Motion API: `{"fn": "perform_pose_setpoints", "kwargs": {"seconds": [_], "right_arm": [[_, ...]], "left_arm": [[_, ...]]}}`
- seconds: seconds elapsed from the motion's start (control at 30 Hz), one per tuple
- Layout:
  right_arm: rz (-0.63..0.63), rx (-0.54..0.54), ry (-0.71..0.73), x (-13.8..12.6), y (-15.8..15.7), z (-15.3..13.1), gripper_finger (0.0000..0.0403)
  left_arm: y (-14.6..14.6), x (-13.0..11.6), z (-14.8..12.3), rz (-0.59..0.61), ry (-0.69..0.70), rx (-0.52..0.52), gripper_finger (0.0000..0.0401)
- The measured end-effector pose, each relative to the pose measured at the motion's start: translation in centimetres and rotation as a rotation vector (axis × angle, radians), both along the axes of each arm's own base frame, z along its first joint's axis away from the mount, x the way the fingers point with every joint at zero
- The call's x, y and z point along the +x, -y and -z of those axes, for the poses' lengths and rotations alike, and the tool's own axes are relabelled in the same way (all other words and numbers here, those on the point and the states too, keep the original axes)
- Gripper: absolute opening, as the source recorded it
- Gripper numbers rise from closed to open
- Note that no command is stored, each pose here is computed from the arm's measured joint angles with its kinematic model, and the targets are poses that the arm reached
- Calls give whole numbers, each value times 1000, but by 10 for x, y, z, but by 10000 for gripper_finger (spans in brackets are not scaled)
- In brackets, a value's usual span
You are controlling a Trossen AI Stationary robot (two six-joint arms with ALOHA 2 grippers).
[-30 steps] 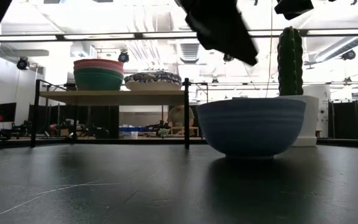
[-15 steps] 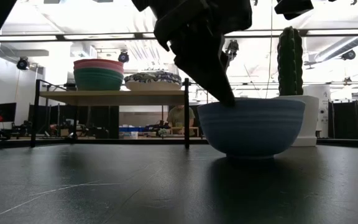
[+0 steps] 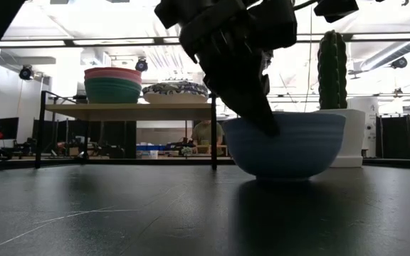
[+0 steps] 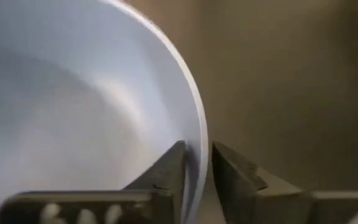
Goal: Place and stack bowls onto a shelf
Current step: Stack the light blue bowl on top of the orange bowl on the shelf
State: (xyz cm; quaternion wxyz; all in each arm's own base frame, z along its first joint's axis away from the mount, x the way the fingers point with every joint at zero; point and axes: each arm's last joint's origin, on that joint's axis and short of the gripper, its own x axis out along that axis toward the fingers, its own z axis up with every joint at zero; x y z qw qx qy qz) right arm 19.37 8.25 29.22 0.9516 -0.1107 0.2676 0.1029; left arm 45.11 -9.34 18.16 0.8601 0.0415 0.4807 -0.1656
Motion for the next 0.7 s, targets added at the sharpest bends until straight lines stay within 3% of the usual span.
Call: {"fn": "perform_pose_setpoints", "kwargs": {"seconds": [0.13, 0.4, 0.57, 0.7], "right_arm": [[0, 1, 2, 0, 0, 0, 187], [0, 1, 1, 0, 0, 0, 187], [0, 1, 1, 0, 0, 0, 187], [0, 0, 0, 0, 0, 0, 187]], "left_arm": [[0, -1, -9, 9, 22, 4, 9], [2, -17, -48, 61, 84, 46, 2], [-1, -48, -98, 99, 108, 76, 1], [-15, -90, -148, 35, 123, 172, 1]]}}
